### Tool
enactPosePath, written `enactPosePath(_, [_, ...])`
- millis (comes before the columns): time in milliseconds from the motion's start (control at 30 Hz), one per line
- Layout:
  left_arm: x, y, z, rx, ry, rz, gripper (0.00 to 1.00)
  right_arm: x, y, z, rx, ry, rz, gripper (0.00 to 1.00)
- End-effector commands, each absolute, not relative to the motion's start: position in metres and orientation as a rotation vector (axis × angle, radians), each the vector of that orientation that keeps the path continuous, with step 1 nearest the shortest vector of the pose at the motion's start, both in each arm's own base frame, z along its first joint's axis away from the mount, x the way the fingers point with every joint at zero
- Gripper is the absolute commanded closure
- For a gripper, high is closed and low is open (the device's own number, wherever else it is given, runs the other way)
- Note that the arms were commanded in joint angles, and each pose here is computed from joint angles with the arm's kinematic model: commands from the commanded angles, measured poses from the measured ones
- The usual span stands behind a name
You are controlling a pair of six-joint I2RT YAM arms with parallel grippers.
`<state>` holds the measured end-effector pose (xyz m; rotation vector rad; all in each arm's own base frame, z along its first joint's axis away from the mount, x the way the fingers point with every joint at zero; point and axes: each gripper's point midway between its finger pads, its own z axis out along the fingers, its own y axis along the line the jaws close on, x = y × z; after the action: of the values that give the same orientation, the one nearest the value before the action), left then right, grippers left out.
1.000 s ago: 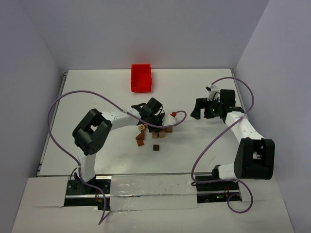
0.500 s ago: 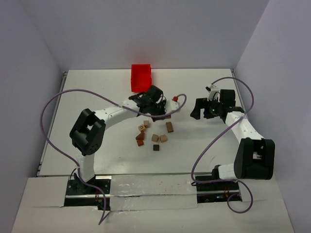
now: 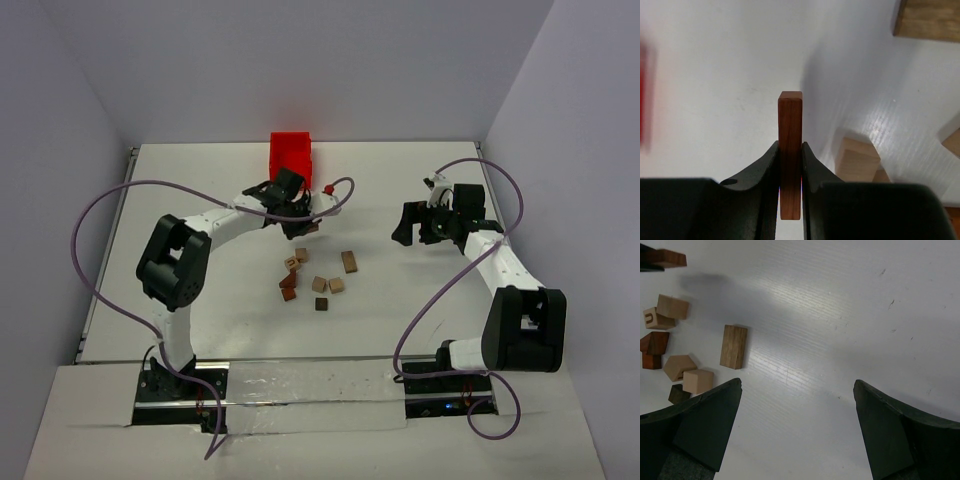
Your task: Build the wood block tower
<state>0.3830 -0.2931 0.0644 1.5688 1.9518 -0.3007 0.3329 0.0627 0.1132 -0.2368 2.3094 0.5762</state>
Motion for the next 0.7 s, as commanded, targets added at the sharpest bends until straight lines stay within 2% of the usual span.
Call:
enactPosePath(0, [0.369, -0.287, 0.045, 1.572, 1.985, -0.325, 1.0, 0.345, 0.061, 0.142, -0.275, 2.213, 0.545, 0.0])
enactPosePath(367, [0.302, -0.277, 0.036, 1.59, 2.023, -0.462, 1.0, 0.345, 0.062, 0.142, -0.273, 2.214, 0.551, 0.0])
enactPosePath(667, [0.259, -0.303, 0.051, 1.638, 1.962, -0.564, 1.0, 0.344, 0.063, 0.143, -0.272, 2.21, 0.556, 0.0])
